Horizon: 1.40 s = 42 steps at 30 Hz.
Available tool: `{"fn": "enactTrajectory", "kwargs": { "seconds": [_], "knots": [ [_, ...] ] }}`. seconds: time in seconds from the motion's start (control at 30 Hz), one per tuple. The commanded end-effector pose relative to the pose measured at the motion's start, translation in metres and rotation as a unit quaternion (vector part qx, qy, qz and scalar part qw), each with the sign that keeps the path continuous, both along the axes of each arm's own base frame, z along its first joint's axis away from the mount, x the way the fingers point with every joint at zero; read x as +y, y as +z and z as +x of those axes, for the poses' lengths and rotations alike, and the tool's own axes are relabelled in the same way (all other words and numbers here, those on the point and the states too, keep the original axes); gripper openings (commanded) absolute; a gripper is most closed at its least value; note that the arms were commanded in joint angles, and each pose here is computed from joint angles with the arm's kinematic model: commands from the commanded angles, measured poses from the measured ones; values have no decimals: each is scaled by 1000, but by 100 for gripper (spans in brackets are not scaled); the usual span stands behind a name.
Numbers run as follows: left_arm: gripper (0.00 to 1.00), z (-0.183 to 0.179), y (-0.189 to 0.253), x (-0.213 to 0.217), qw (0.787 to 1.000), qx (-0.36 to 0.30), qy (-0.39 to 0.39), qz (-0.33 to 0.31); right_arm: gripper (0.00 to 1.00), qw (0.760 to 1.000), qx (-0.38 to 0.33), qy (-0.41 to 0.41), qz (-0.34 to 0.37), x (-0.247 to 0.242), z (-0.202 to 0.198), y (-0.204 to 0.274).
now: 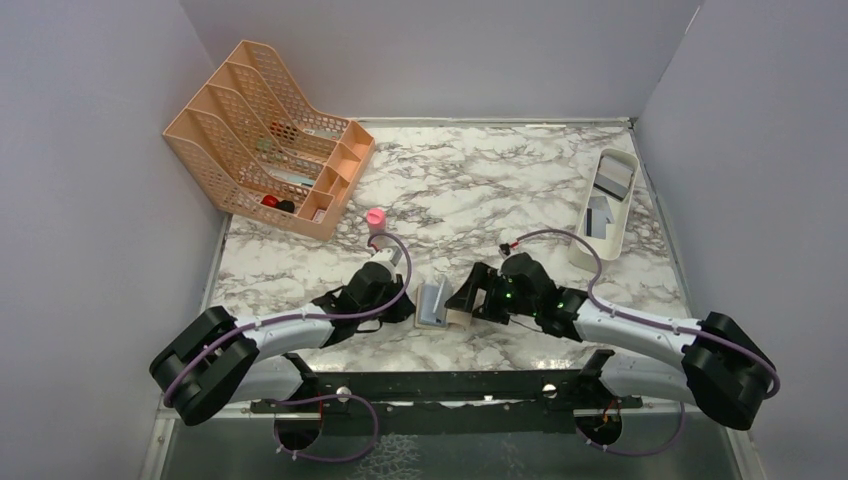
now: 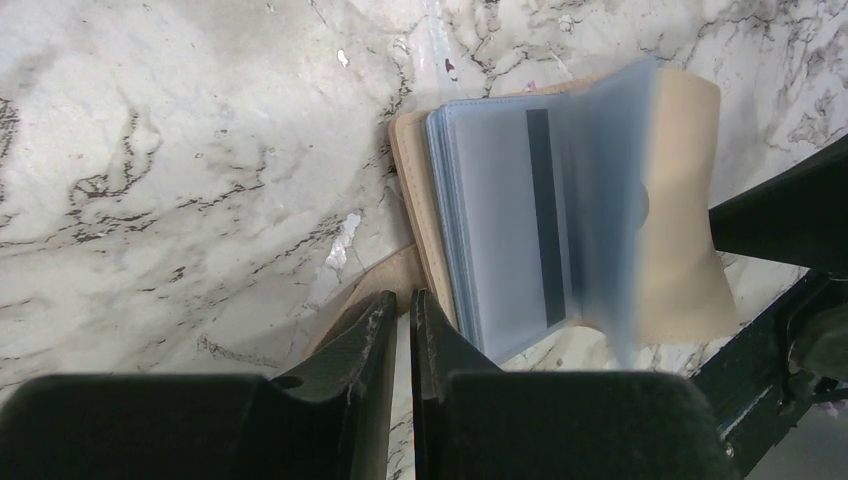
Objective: Put the credit cards into the card holder
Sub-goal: Close the card holder at the center of the board.
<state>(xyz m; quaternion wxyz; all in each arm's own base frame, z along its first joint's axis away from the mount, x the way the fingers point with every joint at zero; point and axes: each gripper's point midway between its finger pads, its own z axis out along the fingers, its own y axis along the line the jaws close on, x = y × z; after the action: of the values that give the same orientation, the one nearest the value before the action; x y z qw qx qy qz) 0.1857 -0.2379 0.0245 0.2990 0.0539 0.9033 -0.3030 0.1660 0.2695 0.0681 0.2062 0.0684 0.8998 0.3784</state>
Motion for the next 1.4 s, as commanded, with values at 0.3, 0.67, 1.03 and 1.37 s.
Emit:
{"fn": "enactTrajectory", "kwargs": {
  "seconds": [0.3, 0.67, 1.03, 1.37],
  "knots": [
    [15, -8, 1, -15, 999, 21, -19, -39, 85, 995, 1, 57, 81, 41, -1, 24],
    [15, -8, 14, -25, 997, 23, -31, -64, 85, 995, -37, 87, 32, 43, 10, 30],
    [27, 1, 37, -4, 1000, -8, -3, -21, 84, 995, -34, 96, -22, 42, 20, 29],
    [33, 13, 30, 31, 998, 9, 52, 28, 82, 991, -46, 127, -7, 57, 23, 34]
  ]
}}
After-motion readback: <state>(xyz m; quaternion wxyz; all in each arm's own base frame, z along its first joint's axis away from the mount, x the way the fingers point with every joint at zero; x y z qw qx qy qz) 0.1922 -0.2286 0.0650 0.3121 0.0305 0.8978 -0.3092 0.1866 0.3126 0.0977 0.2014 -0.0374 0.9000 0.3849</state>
